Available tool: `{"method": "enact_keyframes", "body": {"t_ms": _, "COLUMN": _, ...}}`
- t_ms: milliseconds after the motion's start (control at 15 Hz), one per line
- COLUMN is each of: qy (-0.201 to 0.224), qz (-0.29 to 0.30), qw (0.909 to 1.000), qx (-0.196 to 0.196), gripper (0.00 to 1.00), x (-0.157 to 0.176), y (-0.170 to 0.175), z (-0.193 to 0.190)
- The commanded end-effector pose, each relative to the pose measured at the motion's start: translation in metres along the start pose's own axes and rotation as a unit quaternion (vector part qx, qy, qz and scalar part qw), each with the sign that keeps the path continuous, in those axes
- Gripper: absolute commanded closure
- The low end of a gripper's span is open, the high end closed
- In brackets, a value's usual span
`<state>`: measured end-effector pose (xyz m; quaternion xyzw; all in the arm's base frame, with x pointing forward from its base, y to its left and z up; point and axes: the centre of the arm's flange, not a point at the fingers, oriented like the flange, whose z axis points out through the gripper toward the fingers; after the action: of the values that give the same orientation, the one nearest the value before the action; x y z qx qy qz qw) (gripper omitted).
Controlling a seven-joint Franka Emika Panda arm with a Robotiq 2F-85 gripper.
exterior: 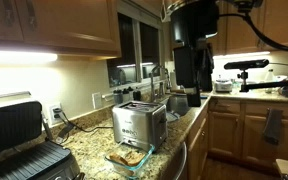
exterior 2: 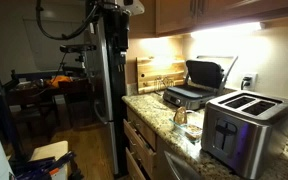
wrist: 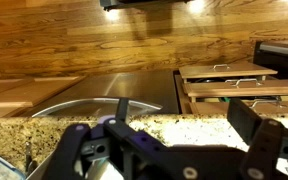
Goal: Put a slice of bread into the toaster
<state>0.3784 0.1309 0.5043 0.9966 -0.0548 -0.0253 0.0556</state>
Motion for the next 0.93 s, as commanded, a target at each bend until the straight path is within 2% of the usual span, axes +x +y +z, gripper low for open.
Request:
{"method": "enact_keyframes", "body": {"t_ms": 0, "qy": 0.000, "qz": 0.000, "qw": 1.0000, "qx": 0.000, "gripper": 0.00, "x": 0.0000, "y": 0.0000, "z": 0.0000}}
{"method": "enact_keyframes", "body": {"t_ms": 867, "qy": -0.001, "qz": -0.002, "qw": 1.0000, "qx": -0.007, "gripper": 0.00, "x": 0.0036, "y": -0.0028, "z": 0.0025}}
